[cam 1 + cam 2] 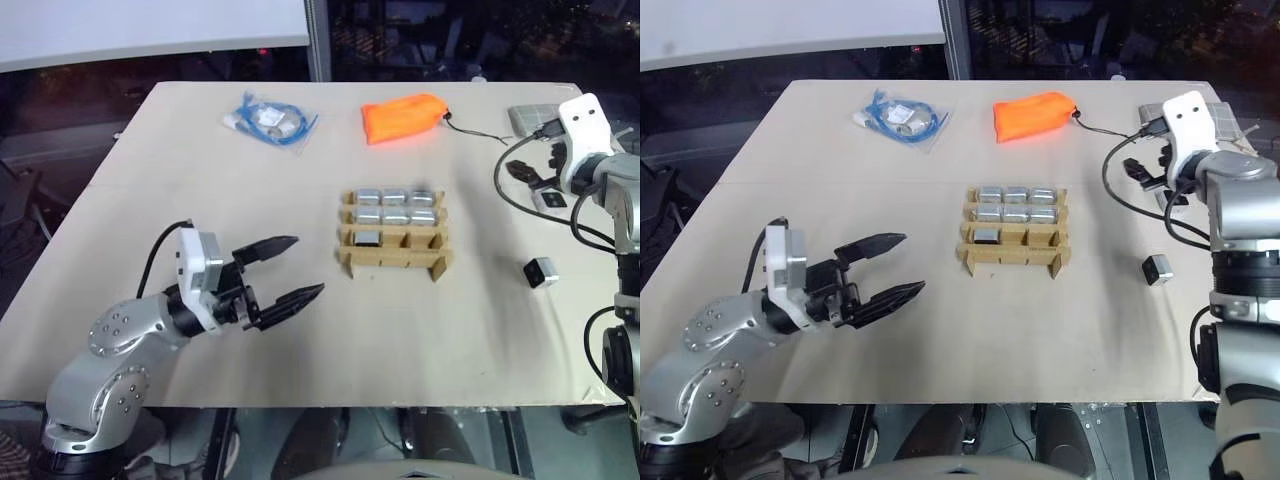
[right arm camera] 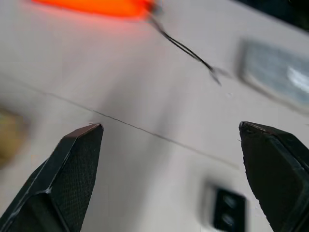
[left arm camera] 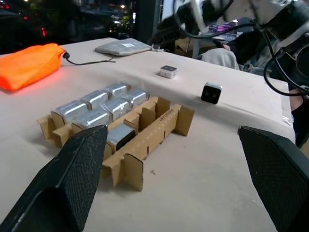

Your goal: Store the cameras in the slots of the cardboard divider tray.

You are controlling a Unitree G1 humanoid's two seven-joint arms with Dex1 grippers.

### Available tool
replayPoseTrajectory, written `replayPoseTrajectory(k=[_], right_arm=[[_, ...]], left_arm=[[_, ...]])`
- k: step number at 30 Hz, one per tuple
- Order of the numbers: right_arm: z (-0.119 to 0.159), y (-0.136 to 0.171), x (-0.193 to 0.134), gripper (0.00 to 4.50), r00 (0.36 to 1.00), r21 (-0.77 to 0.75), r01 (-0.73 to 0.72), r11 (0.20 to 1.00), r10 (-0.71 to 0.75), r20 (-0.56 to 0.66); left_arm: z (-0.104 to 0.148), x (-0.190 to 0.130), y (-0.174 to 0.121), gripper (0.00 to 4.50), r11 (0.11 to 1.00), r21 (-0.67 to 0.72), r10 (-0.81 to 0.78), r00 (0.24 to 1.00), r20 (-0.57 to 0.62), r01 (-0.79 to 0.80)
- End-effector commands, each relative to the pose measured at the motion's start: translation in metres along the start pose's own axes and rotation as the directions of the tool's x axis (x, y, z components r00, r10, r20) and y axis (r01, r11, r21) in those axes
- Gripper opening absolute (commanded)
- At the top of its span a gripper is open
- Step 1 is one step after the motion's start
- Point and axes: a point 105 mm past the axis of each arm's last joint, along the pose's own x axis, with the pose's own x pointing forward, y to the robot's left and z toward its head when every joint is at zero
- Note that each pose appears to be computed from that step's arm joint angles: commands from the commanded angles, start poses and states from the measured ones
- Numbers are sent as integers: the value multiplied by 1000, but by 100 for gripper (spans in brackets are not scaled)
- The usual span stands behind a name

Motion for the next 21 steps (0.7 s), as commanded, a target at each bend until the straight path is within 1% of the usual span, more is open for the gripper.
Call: replayPoseTrajectory(k=[1, 5, 9, 12, 16, 18, 21], right_arm=[[0, -26, 9, 446, 995, 63, 103, 993, -103, 7], [-17, -34, 22, 446, 992, 119, 127, 985, -124, -35], [-46, -42, 32, 446, 986, 184, 158, 970, -143, -90], [-54, -45, 36, 446, 984, 197, 168, 966, -150, -100], [-58, -44, 38, 446, 985, 194, 156, 968, -138, -106], [-53, -46, 35, 446, 990, 206, 129, 970, -116, -76], [-42, -44, 17, 446, 1000, 212, 1, 977, 5, -26]], left_arm=[[5, 0, -1, 450, 999, 27, -20, 1000, 11, 19], [6, 0, -3, 450, 999, 27, -18, 1000, 15, 18], [5, -3, -6, 450, 1000, 24, -6, 1000, 15, 6], [5, -5, -7, 450, 1000, 26, 7, 1000, 15, -7], [4, -6, -7, 450, 999, 30, 17, 1000, 15, -17], [4, -8, -7, 450, 999, 32, 28, 999, 15, -29], [4, -12, -8, 450, 998, 33, 47, 999, 11, -47]])
